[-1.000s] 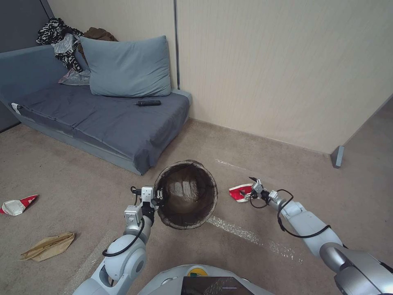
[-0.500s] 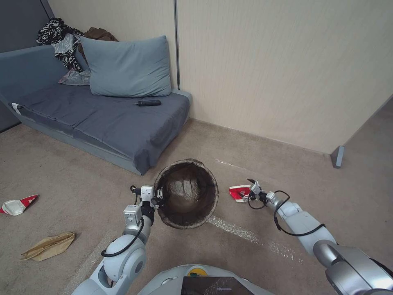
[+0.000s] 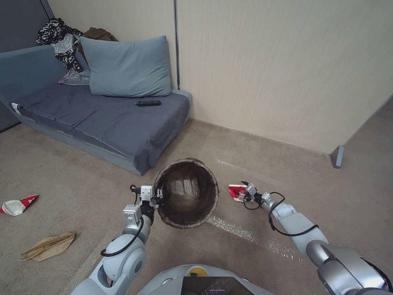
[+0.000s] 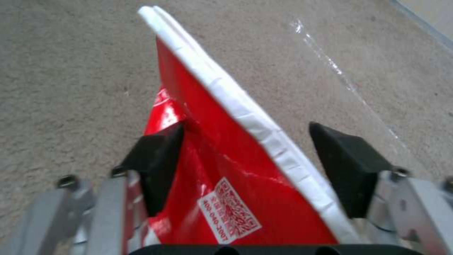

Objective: Pick up the trash bin, then pick up the garbage from the floor and place it into the trash bin.

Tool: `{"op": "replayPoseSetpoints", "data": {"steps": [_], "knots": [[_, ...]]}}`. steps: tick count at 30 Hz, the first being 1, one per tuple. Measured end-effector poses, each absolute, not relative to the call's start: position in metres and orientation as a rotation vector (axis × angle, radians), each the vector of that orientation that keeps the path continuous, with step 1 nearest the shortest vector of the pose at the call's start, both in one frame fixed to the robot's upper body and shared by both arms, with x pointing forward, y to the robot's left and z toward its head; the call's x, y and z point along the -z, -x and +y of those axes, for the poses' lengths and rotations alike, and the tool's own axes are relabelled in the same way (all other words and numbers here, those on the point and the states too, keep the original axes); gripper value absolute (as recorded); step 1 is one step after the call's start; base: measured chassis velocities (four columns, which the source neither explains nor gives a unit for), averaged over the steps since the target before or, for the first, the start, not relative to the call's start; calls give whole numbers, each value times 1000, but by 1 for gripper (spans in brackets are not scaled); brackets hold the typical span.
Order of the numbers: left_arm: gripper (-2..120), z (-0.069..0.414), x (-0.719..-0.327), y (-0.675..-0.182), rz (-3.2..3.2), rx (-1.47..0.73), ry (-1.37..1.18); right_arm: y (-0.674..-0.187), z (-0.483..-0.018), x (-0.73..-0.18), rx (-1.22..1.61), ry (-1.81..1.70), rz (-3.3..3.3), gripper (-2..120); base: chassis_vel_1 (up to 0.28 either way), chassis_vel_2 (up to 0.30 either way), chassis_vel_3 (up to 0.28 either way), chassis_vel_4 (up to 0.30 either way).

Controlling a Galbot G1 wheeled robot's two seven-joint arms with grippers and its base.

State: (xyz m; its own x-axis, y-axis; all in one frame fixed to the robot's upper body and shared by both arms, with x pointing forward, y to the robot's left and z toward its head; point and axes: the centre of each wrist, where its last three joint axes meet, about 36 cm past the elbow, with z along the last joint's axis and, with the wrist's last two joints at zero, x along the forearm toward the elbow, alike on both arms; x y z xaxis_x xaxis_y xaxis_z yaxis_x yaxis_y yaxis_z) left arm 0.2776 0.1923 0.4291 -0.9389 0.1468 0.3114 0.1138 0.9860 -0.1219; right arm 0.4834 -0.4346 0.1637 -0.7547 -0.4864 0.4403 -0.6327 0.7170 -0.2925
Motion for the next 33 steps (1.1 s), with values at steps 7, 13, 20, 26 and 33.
{"op": "replayPoseSetpoints", "data": {"steps": [7, 13, 20, 26, 33], "knots": [[2, 193, -429, -281, -2809, -147, 192, -481, -434, -162, -609, -883, -2585, 38, 0, 0, 0, 0], [2, 192, -428, -284, -2806, -151, 195, -478, -438, -163, -608, -875, -2586, 17, 0, 0, 0, 0], [2, 191, -426, -285, -2798, -150, 203, -477, -444, -166, -613, -844, -2605, 3, 0, 0, 0, 0], [2, 191, -426, -285, -2790, -152, 212, -477, -447, -169, -624, -806, -2629, 3, 0, 0, 0, 0], [2, 190, -427, -282, -2764, -157, 239, -482, -454, -199, -667, -677, -2772, 3, 0, 0, 0, 0]]}}
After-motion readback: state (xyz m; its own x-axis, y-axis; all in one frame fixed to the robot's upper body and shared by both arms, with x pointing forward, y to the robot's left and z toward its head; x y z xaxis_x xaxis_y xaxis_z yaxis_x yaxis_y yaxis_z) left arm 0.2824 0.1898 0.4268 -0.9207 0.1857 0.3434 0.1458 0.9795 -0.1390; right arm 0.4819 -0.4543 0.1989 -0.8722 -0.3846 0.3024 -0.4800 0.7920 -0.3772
